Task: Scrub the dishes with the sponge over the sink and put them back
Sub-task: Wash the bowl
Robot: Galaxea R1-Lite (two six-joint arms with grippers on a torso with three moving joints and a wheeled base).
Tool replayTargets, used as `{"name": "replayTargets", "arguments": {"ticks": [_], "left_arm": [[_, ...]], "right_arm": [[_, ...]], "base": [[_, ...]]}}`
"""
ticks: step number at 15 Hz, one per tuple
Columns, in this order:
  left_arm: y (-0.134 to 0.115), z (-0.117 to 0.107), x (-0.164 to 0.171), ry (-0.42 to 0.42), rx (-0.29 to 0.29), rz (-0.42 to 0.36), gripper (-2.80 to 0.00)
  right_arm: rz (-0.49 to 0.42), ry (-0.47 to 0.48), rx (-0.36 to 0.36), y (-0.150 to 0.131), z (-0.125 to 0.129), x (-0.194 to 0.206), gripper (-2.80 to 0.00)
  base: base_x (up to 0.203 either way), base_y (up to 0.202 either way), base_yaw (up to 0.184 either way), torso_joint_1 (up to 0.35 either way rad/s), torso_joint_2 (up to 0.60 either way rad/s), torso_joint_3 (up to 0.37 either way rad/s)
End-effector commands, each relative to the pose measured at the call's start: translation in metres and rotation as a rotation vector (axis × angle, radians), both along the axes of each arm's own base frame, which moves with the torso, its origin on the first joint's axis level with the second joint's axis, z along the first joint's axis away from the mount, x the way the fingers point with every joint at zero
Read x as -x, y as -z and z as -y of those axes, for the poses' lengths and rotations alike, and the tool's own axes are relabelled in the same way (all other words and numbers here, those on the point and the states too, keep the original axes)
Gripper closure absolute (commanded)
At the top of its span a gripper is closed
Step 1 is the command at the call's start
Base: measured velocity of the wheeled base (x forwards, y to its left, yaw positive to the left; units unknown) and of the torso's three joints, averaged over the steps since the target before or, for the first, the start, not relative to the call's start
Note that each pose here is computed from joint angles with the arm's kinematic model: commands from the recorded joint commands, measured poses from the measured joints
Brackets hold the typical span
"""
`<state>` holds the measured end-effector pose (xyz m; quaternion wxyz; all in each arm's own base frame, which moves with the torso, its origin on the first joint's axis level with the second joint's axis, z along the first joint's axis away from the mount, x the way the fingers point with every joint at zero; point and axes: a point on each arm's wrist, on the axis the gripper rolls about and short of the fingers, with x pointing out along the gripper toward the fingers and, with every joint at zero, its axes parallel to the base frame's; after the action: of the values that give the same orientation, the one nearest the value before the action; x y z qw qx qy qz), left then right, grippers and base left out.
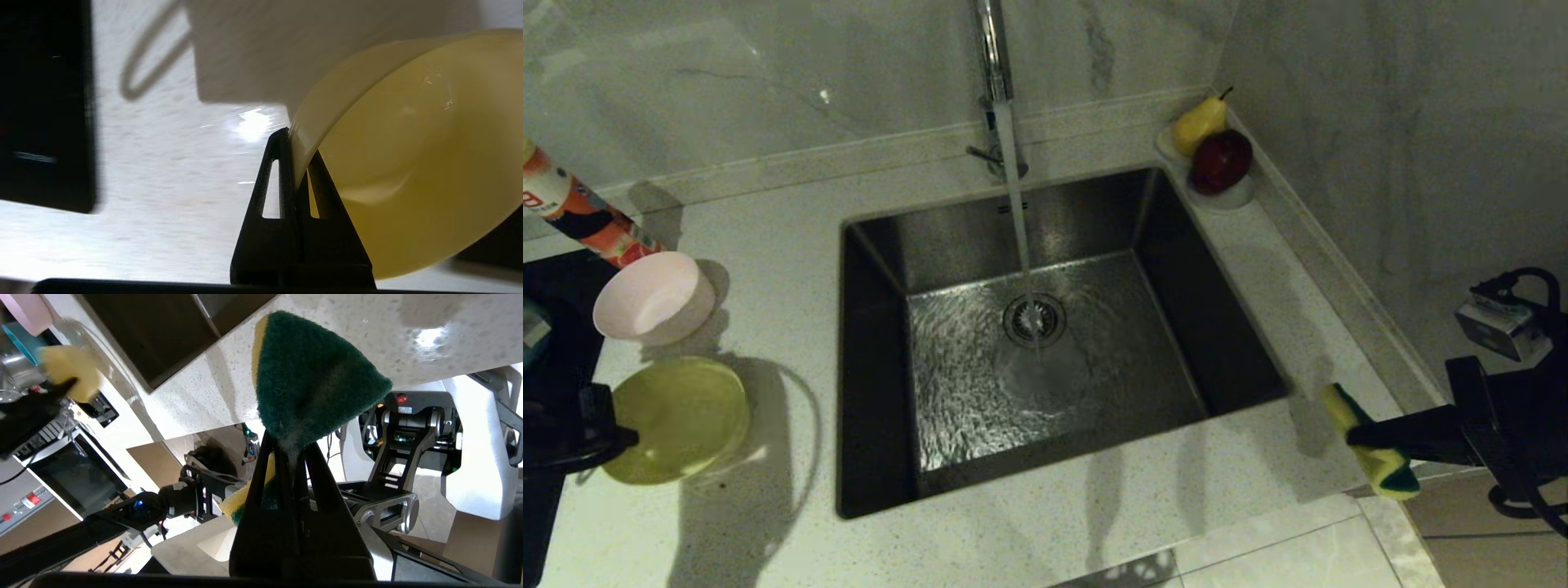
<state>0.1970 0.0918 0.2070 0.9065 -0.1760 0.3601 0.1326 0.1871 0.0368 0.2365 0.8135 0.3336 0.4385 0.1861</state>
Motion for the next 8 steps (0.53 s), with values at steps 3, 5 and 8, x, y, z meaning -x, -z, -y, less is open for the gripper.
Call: {"name": "replayTargets", "arguments": {"ticks": [3,5,8], "left_arm": [[-0.047,0.023,0.013,0.081,0.191,0.115,0.0],[-0.054,0.043,0.01,0.15,0.246,0.11,0.0],[-0.059,0.082,-0.003,0.257,0.285,0.09,0.0]], "right_arm": [[-0.016,-0.006,0.002,0.004,0.0,-0.001,0.0],[-0.021,-0.008,0.003,0.006,0.0,-0.001,0.0],[0.002,-0.011,-0.001,0.001,0.0,0.004,0.0]], "base": [[0.0,0.0,0.0,0.0,0.0,0.0],[0.0,0.0,0.0,0.0,0.0,0.0],[0.0,0.0,0.0,0.0,0.0,0.0]]}}
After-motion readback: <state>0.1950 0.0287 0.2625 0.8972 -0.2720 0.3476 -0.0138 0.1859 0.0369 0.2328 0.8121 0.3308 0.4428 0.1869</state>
